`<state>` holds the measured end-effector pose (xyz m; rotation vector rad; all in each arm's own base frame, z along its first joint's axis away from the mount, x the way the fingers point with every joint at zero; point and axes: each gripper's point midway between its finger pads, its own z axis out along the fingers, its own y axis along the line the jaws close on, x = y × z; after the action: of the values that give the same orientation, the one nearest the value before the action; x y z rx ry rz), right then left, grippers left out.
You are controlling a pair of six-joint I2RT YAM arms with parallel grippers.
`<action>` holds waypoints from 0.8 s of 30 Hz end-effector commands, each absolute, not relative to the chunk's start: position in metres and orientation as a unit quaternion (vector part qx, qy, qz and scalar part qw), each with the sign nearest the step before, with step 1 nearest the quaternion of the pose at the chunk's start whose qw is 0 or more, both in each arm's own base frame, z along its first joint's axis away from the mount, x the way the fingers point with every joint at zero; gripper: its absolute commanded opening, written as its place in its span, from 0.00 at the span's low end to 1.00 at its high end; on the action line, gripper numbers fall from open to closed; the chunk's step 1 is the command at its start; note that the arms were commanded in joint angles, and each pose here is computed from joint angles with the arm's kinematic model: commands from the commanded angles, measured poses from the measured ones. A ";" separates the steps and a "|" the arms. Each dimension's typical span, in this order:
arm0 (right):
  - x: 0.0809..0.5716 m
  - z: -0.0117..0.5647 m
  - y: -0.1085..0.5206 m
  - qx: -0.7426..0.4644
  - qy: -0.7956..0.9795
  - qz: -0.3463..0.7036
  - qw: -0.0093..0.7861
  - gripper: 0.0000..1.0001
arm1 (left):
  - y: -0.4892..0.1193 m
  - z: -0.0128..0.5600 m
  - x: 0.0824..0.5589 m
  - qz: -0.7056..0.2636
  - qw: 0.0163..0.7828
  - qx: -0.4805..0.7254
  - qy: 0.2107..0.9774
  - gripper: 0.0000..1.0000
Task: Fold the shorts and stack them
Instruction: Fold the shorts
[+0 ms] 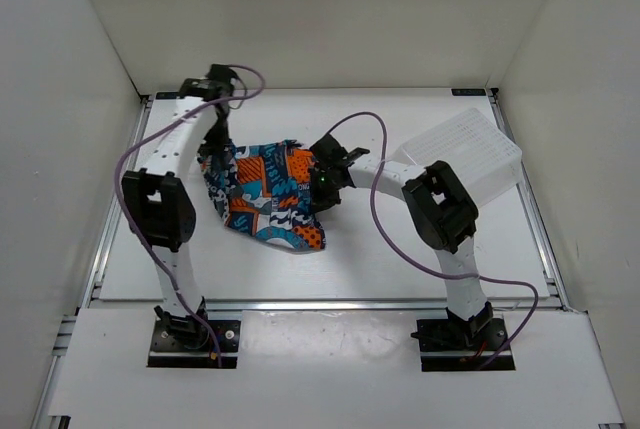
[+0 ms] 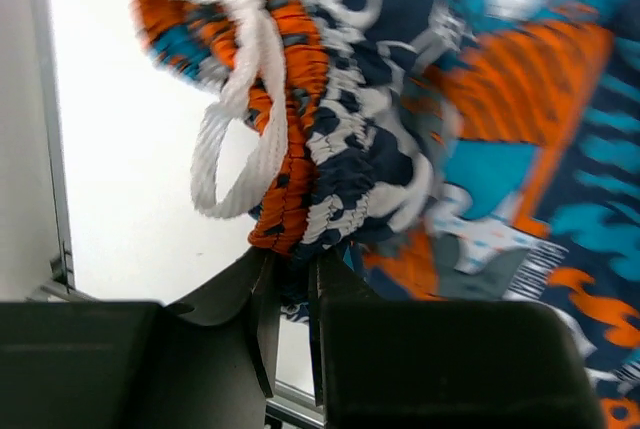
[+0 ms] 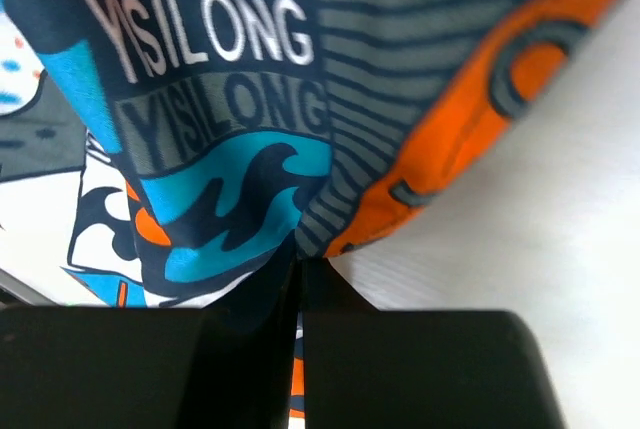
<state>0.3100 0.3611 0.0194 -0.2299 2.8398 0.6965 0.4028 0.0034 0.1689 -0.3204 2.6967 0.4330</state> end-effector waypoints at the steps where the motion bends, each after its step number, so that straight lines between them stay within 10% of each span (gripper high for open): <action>1: 0.306 0.024 0.360 -0.072 0.965 0.224 0.112 0.00 | -0.034 0.192 0.404 0.181 0.223 -0.056 0.956 0.10; 21: 0.308 0.017 0.357 -0.065 0.968 0.213 0.113 0.00 | -0.214 0.164 0.327 0.005 0.217 0.137 0.967 0.10; 23: 0.309 0.025 0.355 -0.064 0.967 0.213 0.124 0.12 | -0.214 0.157 0.328 0.012 0.213 0.137 0.967 0.10; 24: 0.305 0.022 0.350 -0.062 0.969 0.205 0.122 0.40 | -0.213 0.156 0.327 0.014 0.206 0.132 0.969 0.10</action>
<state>0.3049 0.3670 0.0207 -0.1898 2.8442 0.6922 0.3256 -0.2009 0.1349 0.3969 2.7534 0.1742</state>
